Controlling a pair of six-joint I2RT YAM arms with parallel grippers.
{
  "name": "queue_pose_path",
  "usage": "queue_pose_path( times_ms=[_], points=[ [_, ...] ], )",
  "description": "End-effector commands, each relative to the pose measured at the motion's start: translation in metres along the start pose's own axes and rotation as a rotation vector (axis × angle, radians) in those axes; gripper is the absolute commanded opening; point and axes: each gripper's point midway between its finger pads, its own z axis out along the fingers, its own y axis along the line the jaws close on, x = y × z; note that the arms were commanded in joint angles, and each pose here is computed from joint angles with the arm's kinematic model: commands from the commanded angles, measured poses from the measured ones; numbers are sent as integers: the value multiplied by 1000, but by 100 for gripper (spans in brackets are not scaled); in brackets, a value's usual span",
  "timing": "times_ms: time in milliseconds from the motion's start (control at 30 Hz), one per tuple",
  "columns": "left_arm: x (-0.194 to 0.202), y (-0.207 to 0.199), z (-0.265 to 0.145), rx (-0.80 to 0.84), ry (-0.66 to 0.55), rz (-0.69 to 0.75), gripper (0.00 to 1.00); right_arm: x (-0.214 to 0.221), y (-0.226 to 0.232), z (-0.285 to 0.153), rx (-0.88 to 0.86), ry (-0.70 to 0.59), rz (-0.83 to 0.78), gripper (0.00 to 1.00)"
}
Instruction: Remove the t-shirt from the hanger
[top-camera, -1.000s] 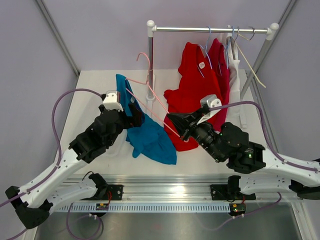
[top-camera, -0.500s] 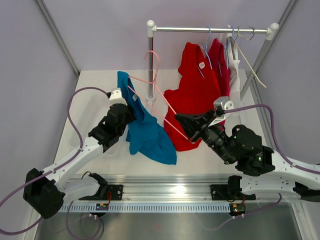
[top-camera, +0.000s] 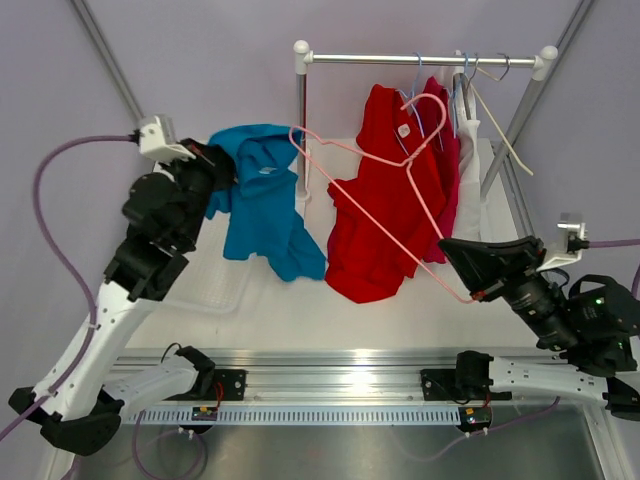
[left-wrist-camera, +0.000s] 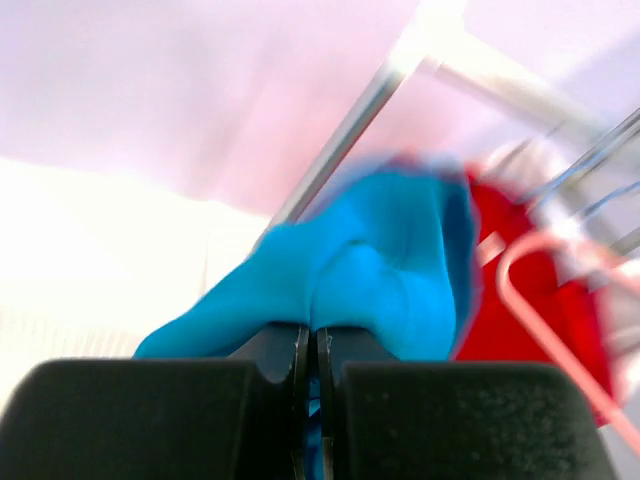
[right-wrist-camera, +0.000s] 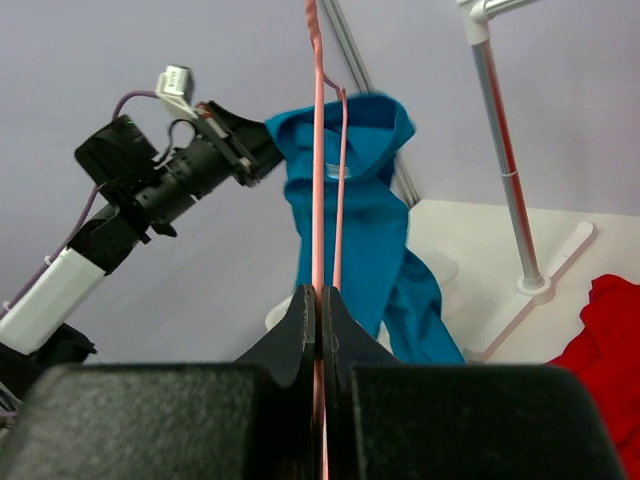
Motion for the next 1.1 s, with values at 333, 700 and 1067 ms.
queue_pose_path(
  times_ms=[333,700,1067],
  points=[
    [-227,-41,-40,4,-399,101,0,26,-24,4,121,84,-106,0],
    [-143,56,-10,-144,-302,2,0,43,-15,20,111,127,-127,0],
    [-28,151,-32,-400,-166,-65,25,68,-49,65,459,153,-336,0]
  ],
)
